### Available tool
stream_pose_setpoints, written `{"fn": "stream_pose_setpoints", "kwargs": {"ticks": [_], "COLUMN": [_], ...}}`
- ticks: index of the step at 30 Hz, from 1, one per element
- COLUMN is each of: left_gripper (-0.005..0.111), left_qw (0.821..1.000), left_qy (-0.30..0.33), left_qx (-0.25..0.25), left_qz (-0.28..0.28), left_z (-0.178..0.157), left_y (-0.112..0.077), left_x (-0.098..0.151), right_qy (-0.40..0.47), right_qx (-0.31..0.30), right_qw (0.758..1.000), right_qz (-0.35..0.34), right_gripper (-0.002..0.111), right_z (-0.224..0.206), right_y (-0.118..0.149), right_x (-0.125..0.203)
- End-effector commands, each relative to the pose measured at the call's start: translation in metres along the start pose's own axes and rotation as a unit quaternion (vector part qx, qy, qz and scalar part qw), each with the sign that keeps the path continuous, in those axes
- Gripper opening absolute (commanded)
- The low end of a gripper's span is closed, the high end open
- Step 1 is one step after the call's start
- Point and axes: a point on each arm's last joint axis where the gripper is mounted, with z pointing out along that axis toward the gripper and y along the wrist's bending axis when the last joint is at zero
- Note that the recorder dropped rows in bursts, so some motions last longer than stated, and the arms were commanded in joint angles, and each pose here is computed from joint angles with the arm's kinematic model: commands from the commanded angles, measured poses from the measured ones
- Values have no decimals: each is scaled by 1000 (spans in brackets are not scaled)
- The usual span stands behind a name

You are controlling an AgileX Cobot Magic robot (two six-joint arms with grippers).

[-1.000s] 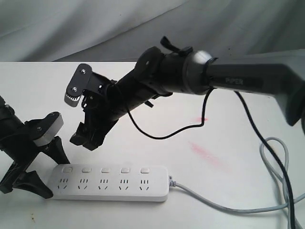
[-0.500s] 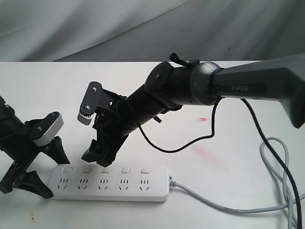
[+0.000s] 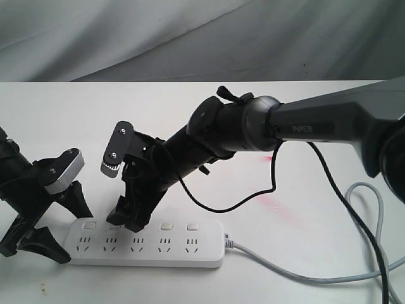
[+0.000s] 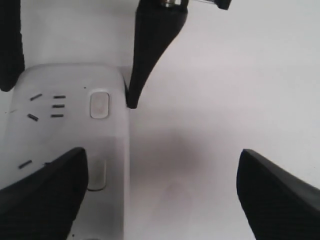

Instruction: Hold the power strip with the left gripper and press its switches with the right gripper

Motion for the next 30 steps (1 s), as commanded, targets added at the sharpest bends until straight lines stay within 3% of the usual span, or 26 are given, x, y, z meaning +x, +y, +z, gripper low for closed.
{"fn": "stream_pose_setpoints", "kwargs": {"ticks": [1,30], "left_gripper": [42,42], "left_qw": [1000,1000], "left_qy": [0,0], "left_qx": [5,5], "left_qz": [4,4], "left_z": [1,1], "left_y": [-1,-1], "left_x": [0,0], "right_qy": [-3,42], "right_qx": [7,29], "right_qw": [1000,998], "right_qz": [-6,-36], "right_gripper": [75,75], "right_z": [2,11], "right_y": [4,2], "right_x": [-4,7]}}
